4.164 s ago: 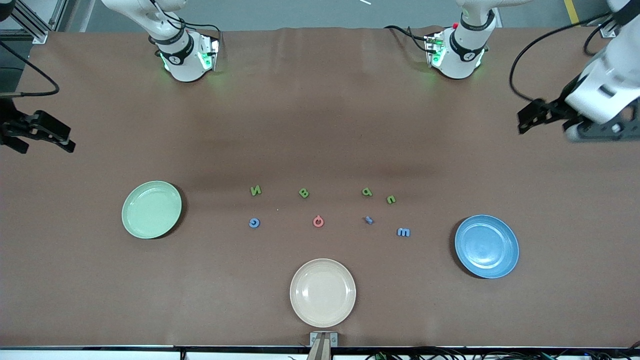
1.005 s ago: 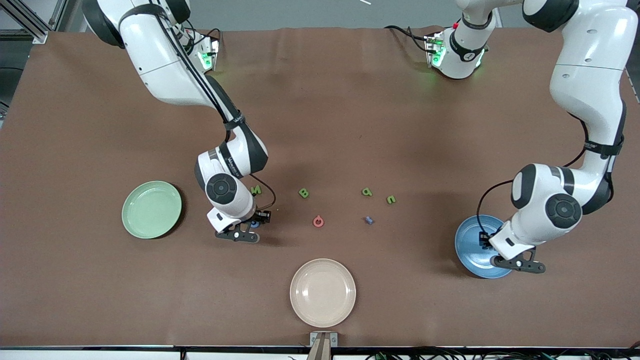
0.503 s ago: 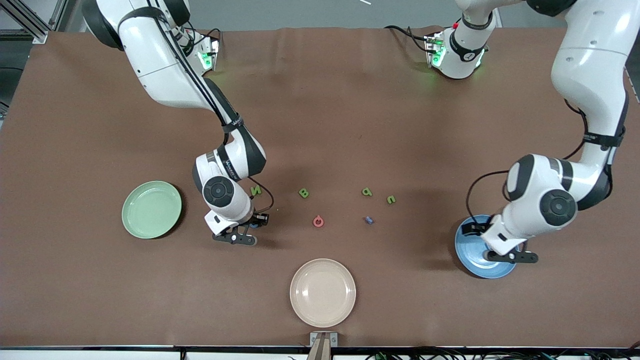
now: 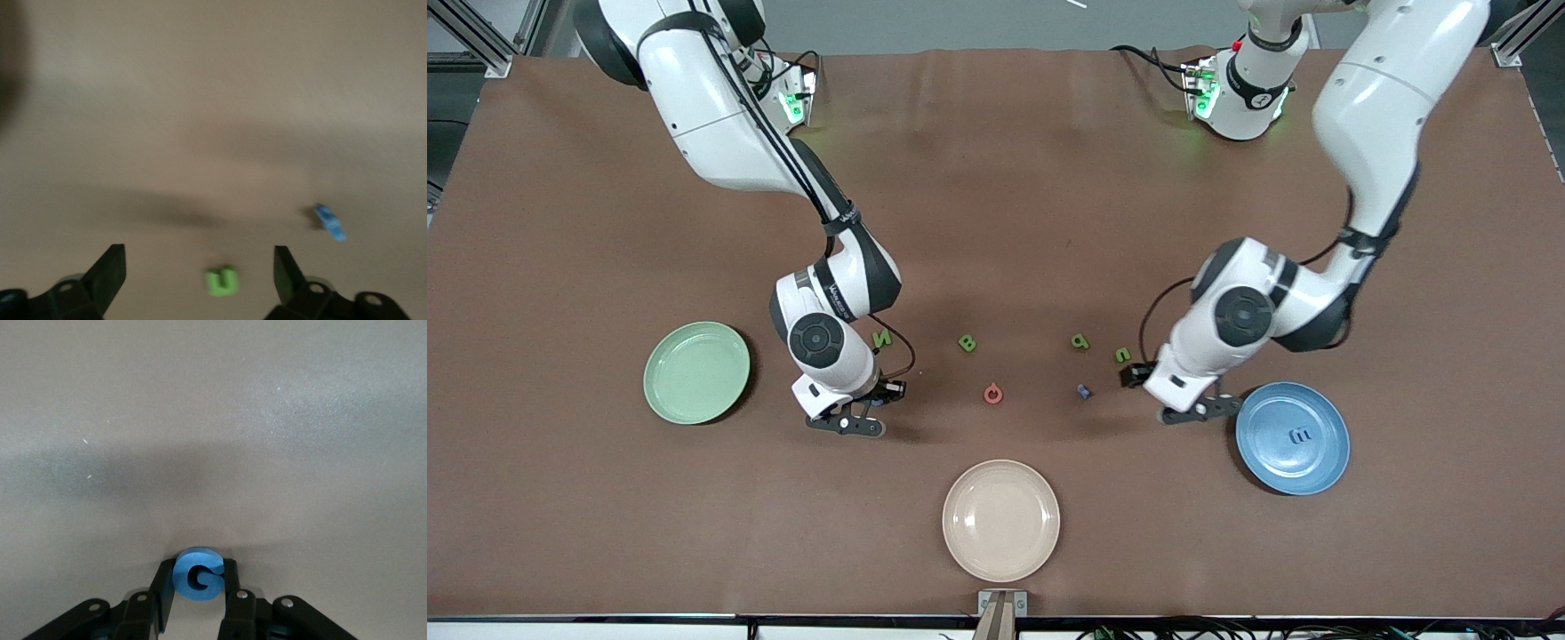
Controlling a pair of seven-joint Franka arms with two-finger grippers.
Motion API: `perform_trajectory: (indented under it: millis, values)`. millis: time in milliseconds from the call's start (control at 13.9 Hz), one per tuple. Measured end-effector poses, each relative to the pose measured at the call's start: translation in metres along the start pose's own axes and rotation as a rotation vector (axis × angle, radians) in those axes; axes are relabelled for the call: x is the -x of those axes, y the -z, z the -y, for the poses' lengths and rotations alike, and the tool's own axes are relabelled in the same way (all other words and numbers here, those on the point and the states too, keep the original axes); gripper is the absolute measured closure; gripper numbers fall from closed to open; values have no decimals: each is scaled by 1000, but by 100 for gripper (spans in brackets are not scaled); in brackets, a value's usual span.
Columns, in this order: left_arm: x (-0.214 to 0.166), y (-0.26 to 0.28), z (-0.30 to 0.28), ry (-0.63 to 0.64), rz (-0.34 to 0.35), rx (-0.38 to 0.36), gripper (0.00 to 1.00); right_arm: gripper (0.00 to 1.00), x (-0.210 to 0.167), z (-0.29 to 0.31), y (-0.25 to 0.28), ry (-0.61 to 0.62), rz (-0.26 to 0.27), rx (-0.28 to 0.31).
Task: Sort upper and lower case letters into plates
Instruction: 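Place the blue G on the green plate while the left gripper grasps a green letter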
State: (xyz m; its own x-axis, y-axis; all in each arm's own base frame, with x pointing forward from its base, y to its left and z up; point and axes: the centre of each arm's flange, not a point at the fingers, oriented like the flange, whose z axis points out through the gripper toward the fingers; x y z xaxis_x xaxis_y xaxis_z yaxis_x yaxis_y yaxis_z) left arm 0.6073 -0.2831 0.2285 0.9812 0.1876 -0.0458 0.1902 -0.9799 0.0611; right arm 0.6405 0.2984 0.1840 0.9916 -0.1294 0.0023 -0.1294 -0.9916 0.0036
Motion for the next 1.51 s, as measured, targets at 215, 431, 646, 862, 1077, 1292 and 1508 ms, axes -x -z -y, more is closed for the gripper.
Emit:
perform_trajectory:
  millis: [215, 431, 646, 862, 1077, 1292, 1508]
  values:
    - [20, -30, -8, 31, 16, 17, 20, 66, -15, -11, 34, 61, 35, 27]
    - [30, -54, 12, 54, 26, 29, 26, 66, -42, -85, 103, 169, 105, 44]
    - [33, -54, 12, 95, 23, 33, 35, 66, -52, -190, 127, 269, 137, 24]
    - [35, -54, 11, 99, 24, 31, 41, 66, -40, -265, 87, 313, 125, 6]
    - [36, -53, 11, 100, 25, 27, 55, 66, -13, -296, 36, 339, 99, 1]
    - [37, -52, 12, 99, 36, 8, 74, 66, -7, -316, 26, 342, 107, -2]
    - [40, -52, 10, 88, 37, -2, 74, 66, 0, -321, 20, 340, 125, -4]
